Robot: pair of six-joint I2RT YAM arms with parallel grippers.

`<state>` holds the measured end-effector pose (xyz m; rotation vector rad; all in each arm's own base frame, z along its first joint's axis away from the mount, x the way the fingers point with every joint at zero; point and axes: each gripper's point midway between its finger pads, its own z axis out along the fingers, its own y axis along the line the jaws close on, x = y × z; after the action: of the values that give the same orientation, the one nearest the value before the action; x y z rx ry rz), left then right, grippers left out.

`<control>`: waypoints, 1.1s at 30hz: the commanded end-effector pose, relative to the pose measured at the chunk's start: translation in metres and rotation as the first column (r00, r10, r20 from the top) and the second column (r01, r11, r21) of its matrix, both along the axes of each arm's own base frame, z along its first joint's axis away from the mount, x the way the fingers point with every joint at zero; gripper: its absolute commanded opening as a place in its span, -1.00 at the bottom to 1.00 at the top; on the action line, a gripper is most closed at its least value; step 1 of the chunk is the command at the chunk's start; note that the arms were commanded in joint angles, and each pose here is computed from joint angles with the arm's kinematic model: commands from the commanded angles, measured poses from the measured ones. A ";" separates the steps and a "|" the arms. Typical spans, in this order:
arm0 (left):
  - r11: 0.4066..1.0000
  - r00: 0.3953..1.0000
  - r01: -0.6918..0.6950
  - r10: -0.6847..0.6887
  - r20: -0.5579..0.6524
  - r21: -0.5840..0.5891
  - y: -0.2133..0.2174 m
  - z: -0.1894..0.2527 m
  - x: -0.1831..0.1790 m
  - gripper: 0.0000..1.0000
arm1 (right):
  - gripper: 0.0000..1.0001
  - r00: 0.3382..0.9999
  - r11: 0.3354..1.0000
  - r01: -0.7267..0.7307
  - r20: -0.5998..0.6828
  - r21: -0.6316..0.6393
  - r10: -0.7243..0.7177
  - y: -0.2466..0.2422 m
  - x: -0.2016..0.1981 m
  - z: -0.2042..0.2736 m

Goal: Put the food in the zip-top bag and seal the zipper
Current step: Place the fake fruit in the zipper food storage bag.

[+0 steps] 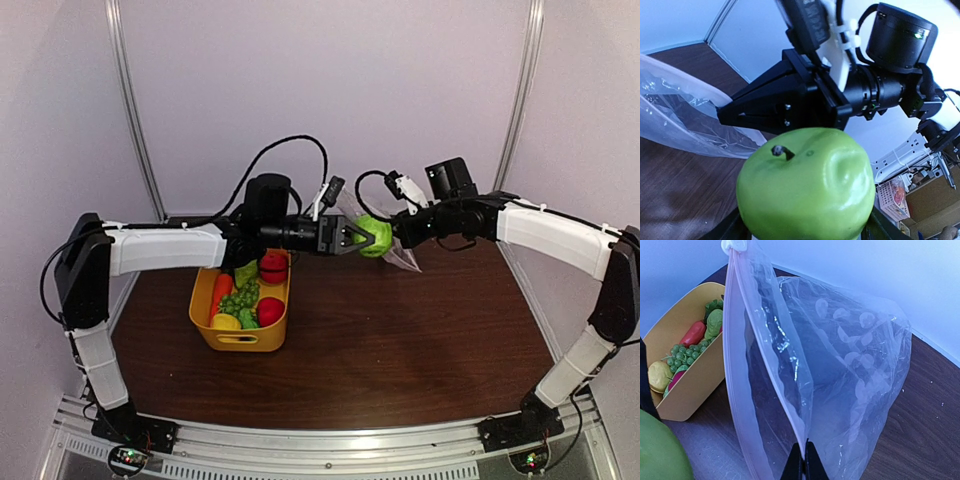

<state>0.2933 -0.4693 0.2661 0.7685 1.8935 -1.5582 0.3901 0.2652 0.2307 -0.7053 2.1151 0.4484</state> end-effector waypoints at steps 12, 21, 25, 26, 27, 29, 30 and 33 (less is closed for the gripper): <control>0.976 0.926 -0.216 0.214 -0.312 0.026 -0.011 -0.060 0.066 -0.06 | -1.00 0.999 0.999 -0.034 0.027 0.032 0.033 0.001 -0.016 0.010; 0.957 0.895 -0.288 0.284 -0.344 0.042 -0.005 -0.065 0.092 -0.16 | -1.00 0.991 0.990 -0.137 0.003 0.024 0.137 0.014 -0.040 0.005; 0.963 0.914 -0.266 0.264 -0.310 0.036 -0.012 -0.055 0.090 -0.25 | -1.00 0.982 0.982 -0.185 -0.014 0.035 0.186 0.028 -0.049 0.000; 0.965 0.918 -0.259 0.261 -0.298 0.047 -0.013 -0.055 0.088 -0.26 | -1.00 0.983 0.982 -0.185 -0.017 0.038 0.185 0.029 -0.048 0.001; 0.966 0.925 -0.251 0.256 -0.279 0.057 -0.015 -0.053 0.087 -0.24 | -1.00 0.983 0.982 -0.184 -0.018 0.041 0.185 0.030 -0.046 0.003; 0.969 0.939 -0.232 0.246 -0.241 0.085 -0.020 -0.052 0.080 -0.11 | -1.00 0.984 0.983 -0.179 -0.015 0.046 0.179 0.032 -0.043 0.006; 0.969 0.944 -0.228 0.245 -0.223 0.098 -0.022 -0.052 0.078 0.02 | -1.00 0.984 0.983 -0.179 -0.017 0.052 0.180 0.034 -0.042 0.008; 0.964 0.946 -0.230 0.254 -0.202 0.135 -0.023 -0.054 0.074 0.30 | -1.00 0.982 0.980 -0.186 -0.026 0.072 0.189 0.039 -0.041 0.011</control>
<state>0.3738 -0.4871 0.2106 0.3163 2.1488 -1.5283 0.3486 0.2940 0.2319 -0.8608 2.0719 0.5830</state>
